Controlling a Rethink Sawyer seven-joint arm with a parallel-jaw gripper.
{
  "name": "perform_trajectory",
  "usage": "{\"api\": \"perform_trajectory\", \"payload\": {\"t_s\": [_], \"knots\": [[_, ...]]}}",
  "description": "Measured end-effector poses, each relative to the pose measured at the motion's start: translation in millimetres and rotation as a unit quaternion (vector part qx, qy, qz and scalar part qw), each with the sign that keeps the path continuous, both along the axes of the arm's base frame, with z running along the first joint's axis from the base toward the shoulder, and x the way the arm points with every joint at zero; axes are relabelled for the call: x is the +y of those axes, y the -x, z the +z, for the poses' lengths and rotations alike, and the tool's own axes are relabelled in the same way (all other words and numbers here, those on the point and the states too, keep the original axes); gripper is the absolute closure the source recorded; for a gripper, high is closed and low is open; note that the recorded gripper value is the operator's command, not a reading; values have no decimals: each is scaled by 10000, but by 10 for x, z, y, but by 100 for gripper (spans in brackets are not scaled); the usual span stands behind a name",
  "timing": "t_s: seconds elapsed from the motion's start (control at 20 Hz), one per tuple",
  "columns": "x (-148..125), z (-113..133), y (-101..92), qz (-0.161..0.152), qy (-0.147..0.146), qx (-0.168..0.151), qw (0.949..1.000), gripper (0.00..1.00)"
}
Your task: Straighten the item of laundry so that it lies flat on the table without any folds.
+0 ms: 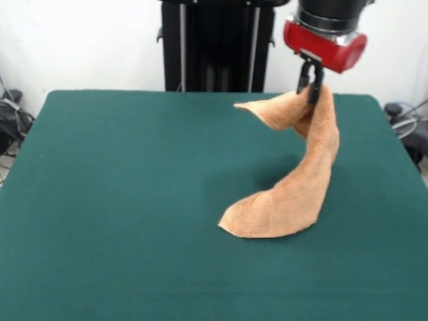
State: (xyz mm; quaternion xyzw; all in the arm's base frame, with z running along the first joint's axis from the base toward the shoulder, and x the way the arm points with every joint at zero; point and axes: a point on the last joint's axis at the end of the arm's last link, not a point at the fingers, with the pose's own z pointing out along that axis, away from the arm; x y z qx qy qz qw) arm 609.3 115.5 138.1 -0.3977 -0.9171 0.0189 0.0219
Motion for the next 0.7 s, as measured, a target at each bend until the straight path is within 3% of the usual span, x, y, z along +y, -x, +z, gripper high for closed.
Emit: {"api": "perform_trajectory", "payload": {"t_s": [0.35, 0.7], "knots": [[178, 28, -241, 30, 111, 104, 9999, 100], [294, 97, -518, -195, 358, 151, 9991, 100]]}}
